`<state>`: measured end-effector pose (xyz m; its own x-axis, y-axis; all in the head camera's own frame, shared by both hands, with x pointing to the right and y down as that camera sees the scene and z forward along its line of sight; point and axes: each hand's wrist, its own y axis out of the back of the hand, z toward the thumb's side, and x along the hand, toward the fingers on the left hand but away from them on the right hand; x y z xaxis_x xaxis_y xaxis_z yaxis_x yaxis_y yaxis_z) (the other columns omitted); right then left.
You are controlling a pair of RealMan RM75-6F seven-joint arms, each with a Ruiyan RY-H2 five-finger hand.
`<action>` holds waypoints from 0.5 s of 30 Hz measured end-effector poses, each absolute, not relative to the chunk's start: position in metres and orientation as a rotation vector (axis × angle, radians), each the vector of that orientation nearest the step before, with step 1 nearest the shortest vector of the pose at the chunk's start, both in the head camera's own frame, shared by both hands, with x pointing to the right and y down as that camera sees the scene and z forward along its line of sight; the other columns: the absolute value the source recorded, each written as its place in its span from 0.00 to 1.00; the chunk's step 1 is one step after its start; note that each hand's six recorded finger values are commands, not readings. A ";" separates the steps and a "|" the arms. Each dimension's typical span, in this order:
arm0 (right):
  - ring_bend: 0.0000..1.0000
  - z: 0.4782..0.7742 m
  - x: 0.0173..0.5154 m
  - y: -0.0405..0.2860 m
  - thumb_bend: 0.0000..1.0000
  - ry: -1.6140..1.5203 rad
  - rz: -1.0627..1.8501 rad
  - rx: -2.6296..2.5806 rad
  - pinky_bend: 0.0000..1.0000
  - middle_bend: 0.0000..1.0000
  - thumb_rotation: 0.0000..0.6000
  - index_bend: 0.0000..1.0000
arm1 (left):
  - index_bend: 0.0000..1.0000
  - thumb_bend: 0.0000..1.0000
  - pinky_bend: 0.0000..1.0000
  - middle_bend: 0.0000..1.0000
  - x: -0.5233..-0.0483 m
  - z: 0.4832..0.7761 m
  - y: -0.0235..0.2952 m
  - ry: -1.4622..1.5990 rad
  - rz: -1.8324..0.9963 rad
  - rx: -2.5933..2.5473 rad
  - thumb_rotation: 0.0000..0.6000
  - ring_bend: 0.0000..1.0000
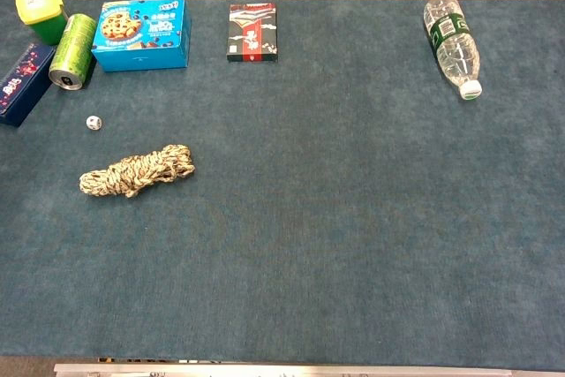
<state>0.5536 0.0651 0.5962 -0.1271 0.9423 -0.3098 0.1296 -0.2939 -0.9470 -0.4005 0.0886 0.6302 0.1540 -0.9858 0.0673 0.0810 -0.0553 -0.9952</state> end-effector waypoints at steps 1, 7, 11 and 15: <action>0.27 0.596 0.553 0.064 0.20 -1.239 1.494 -1.450 0.38 0.38 1.00 0.33 | 0.14 0.25 0.41 0.28 -0.401 0.630 0.089 1.010 -1.173 -1.265 1.00 0.24; 0.27 0.595 0.553 0.063 0.20 -1.241 1.486 -1.451 0.38 0.38 1.00 0.33 | 0.14 0.25 0.41 0.28 -0.403 0.629 0.090 1.014 -1.175 -1.258 1.00 0.24; 0.27 0.592 0.552 0.060 0.20 -1.252 1.471 -1.446 0.38 0.38 1.00 0.33 | 0.14 0.25 0.41 0.28 -0.404 0.629 0.092 1.017 -1.176 -1.263 1.00 0.24; 0.27 0.594 0.553 0.060 0.20 -1.250 1.480 -1.454 0.38 0.38 1.00 0.33 | 0.14 0.25 0.41 0.28 -0.402 0.628 0.092 1.015 -1.168 -1.264 1.00 0.24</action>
<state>0.5526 0.0604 0.5939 -0.1211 0.9455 -0.3023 0.1401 -0.2852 -0.9482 -0.4018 0.0925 0.6285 0.1521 -0.9865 0.0609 0.0773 -0.0495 -0.9958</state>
